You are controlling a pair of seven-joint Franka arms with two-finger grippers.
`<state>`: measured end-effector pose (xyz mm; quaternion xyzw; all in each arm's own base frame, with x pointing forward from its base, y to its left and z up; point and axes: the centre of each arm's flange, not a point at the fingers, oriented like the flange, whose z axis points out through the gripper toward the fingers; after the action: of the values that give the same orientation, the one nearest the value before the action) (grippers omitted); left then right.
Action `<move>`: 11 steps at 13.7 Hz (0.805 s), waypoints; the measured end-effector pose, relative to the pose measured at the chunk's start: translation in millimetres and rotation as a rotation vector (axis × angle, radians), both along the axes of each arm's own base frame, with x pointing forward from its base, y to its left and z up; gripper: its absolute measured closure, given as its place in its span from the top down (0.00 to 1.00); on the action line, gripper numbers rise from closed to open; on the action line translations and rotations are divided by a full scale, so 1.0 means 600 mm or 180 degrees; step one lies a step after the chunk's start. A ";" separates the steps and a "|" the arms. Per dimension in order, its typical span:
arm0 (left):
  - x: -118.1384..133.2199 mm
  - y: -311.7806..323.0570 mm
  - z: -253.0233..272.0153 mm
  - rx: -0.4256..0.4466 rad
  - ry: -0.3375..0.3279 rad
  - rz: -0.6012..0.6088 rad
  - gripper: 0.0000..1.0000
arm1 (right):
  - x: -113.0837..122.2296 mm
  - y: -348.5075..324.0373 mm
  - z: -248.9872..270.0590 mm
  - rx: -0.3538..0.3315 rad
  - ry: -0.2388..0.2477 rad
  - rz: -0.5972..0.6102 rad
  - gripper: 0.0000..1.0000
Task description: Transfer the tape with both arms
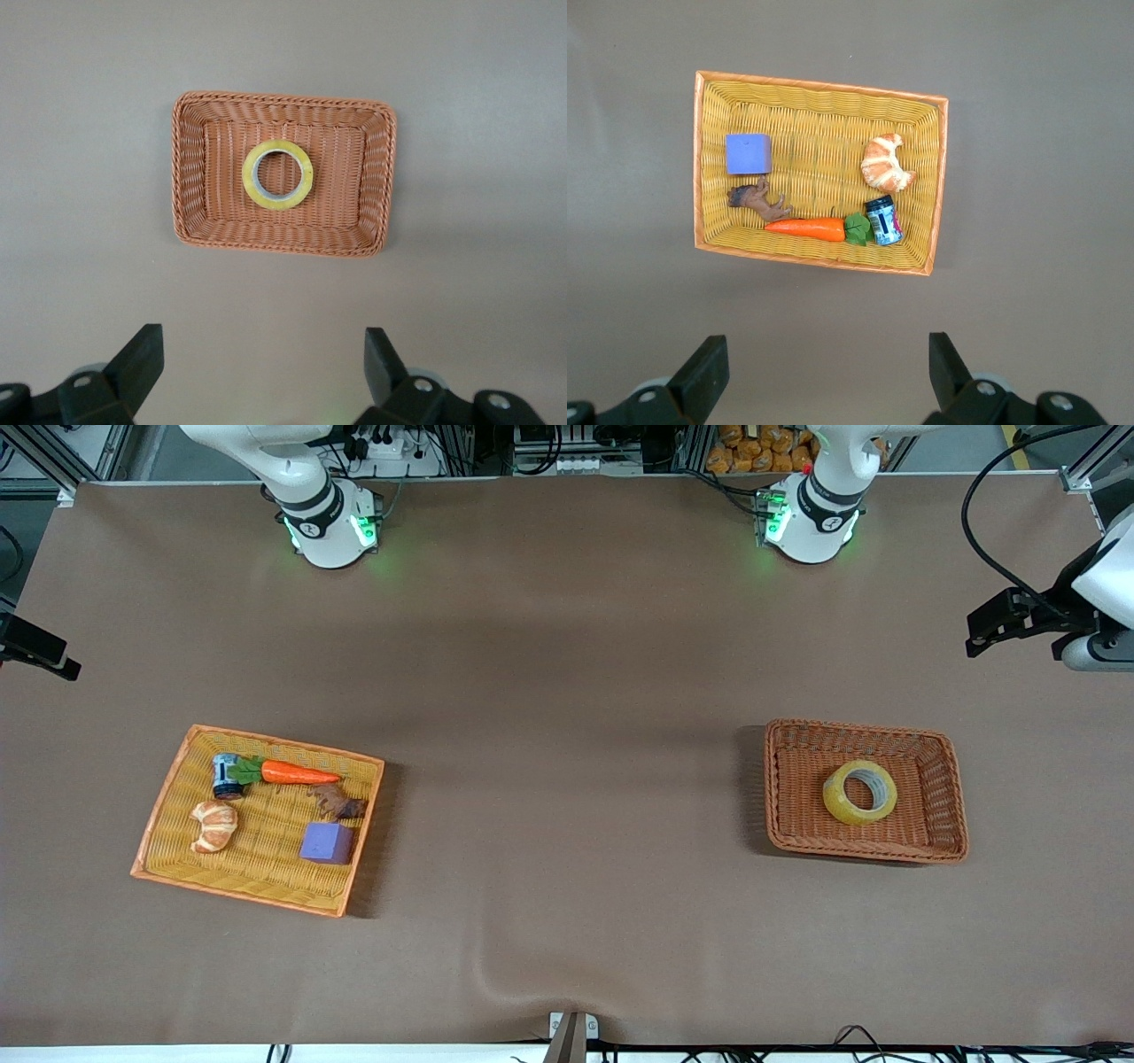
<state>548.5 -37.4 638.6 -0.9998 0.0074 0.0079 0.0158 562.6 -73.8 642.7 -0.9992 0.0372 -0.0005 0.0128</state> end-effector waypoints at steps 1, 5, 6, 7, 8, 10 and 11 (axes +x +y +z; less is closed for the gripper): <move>0.000 -0.001 0.000 0.0001 -0.0002 0.0072 1.00 | 0.000 0.000 0.000 0.0000 0.0000 0.0000 1.00; 0.000 -0.001 0.000 0.0002 0.0002 0.0144 1.00 | 0.000 0.000 0.000 0.0000 0.0000 0.0000 1.00; -0.001 -0.001 -0.001 0.0003 0.0009 0.0151 1.00 | 0.000 0.000 0.000 0.0000 0.0000 0.0000 1.00; -0.001 -0.001 -0.001 0.0003 0.0014 0.0156 1.00 | 0.000 0.000 0.000 0.0000 0.0000 0.0000 1.00; -0.001 -0.001 -0.001 0.0003 0.0021 0.0159 1.00 | 0.000 0.000 0.000 0.0000 0.0000 0.0000 1.00; -0.003 -0.003 -0.002 -0.0061 0.0043 0.0186 1.00 | 0.000 0.000 0.000 0.0000 0.0000 0.0000 1.00; -0.003 -0.002 -0.002 -0.0085 0.0049 0.0197 1.00 | 0.000 0.000 0.000 0.0000 0.0000 0.0000 1.00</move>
<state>546.9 -38.9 637.2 -0.9996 -0.0233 0.0161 0.0021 562.6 -73.9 642.7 -0.9992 0.0372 -0.0005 0.0128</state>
